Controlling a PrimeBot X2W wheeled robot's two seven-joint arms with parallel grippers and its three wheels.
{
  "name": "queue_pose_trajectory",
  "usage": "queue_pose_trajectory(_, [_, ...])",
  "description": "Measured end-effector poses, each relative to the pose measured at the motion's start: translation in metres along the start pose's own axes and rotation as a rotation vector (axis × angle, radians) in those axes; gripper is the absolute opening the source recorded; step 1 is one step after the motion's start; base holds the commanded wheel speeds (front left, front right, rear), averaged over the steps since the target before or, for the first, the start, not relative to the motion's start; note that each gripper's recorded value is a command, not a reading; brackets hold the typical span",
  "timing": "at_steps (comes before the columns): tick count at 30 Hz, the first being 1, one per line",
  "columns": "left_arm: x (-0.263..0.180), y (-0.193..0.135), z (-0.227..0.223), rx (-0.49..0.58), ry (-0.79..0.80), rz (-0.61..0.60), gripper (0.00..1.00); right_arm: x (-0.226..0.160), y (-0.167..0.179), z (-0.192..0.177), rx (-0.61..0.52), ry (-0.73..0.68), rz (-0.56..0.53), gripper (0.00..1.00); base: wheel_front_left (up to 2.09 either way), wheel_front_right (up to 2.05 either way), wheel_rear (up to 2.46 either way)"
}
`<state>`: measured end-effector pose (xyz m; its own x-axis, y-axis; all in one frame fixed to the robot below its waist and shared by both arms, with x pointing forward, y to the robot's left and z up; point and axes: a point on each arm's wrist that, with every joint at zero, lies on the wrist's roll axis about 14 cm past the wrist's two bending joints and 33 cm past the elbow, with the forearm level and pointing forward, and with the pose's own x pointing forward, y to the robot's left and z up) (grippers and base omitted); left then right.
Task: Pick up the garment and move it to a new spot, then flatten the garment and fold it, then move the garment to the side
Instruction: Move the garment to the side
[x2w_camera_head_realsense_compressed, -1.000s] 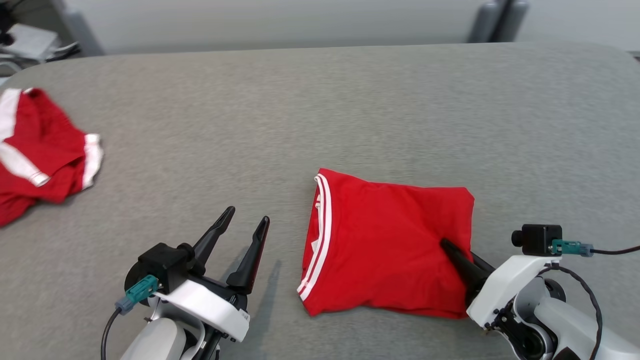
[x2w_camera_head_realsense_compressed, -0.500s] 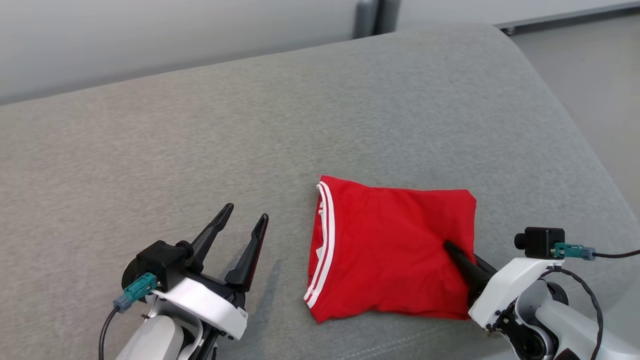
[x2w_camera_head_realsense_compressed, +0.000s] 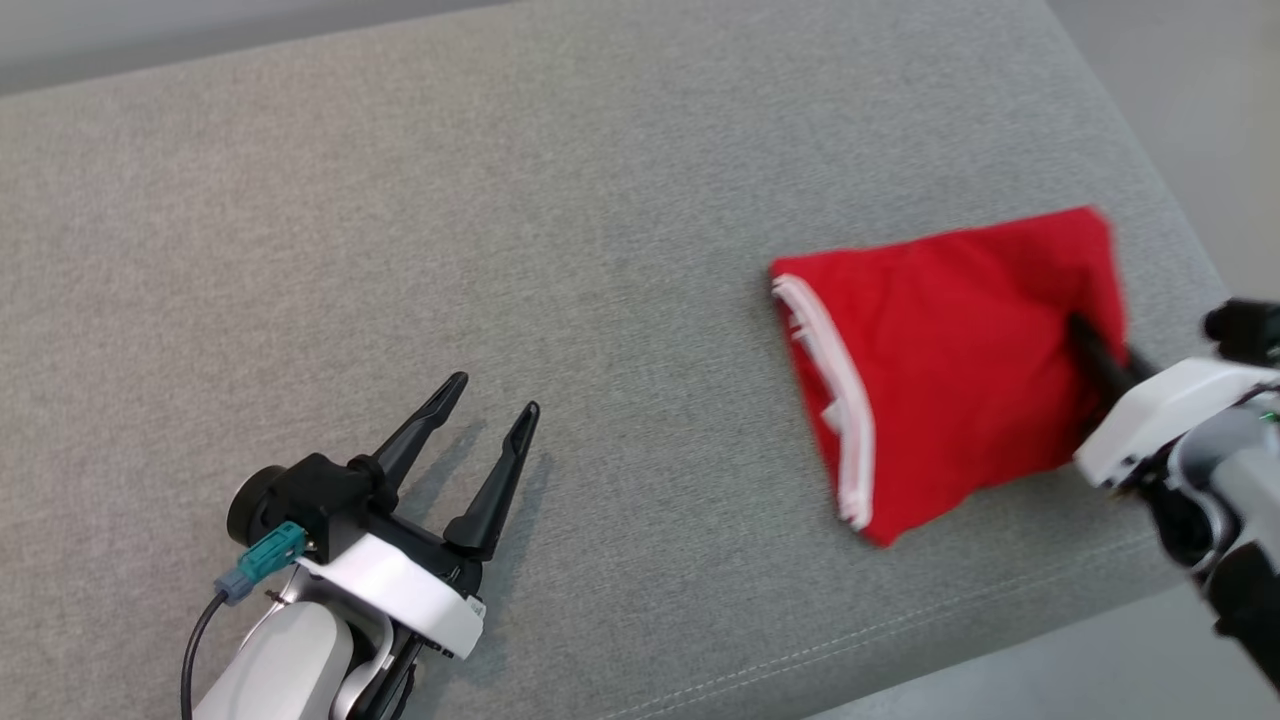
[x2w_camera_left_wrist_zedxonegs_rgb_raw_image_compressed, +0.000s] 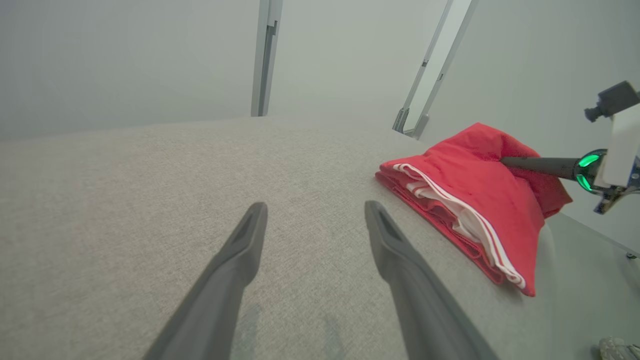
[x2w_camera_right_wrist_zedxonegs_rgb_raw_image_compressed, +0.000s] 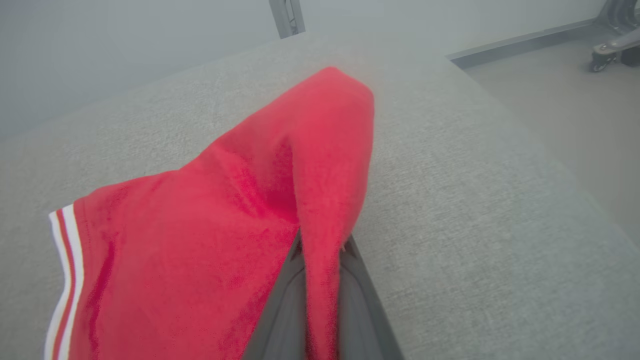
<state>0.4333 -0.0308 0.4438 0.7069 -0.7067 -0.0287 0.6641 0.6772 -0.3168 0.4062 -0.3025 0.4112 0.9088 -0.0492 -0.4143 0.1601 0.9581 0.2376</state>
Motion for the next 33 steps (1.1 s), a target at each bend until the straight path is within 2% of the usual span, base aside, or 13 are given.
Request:
queue_pose_trajectory(5, [-0.005,0.010,-0.006,0.010,0.017,0.000,1.00,0.023,-0.040,0.028,-0.069,-0.027,-0.134,0.00,0.00,0.00,0.00])
queue_pose_trajectory(20, [-0.013,0.030,-0.018,0.013,0.047,0.021,1.00,0.062,-0.075,0.064,-0.153,-0.040,-0.278,0.00,0.00,0.00,0.00])
queue_pose_trajectory(21, [-0.013,0.031,-0.018,0.015,0.045,0.023,1.00,0.064,-0.075,0.061,-0.153,-0.032,-0.278,0.36,0.00,0.00,0.00])
queue_pose_trajectory(22, [-0.012,0.031,-0.017,0.016,0.044,0.023,1.00,0.065,-0.074,0.058,-0.154,-0.020,-0.275,0.78,0.00,0.00,0.00])
queue_pose_trajectory(23, [-0.012,0.031,-0.016,0.017,0.042,0.022,1.00,0.066,-0.073,0.057,-0.148,-0.017,-0.274,1.00,0.00,0.00,0.00])
queue_pose_trajectory(28, [-0.013,0.029,-0.007,0.023,0.020,0.033,1.00,0.062,-0.076,0.069,-0.158,-0.045,-0.280,1.00,0.00,0.00,0.00])
queue_pose_trajectory(33, [-0.013,0.029,0.013,0.031,-0.032,0.059,1.00,0.047,-0.086,0.099,-0.184,-0.114,-0.300,1.00,0.00,0.00,0.00])
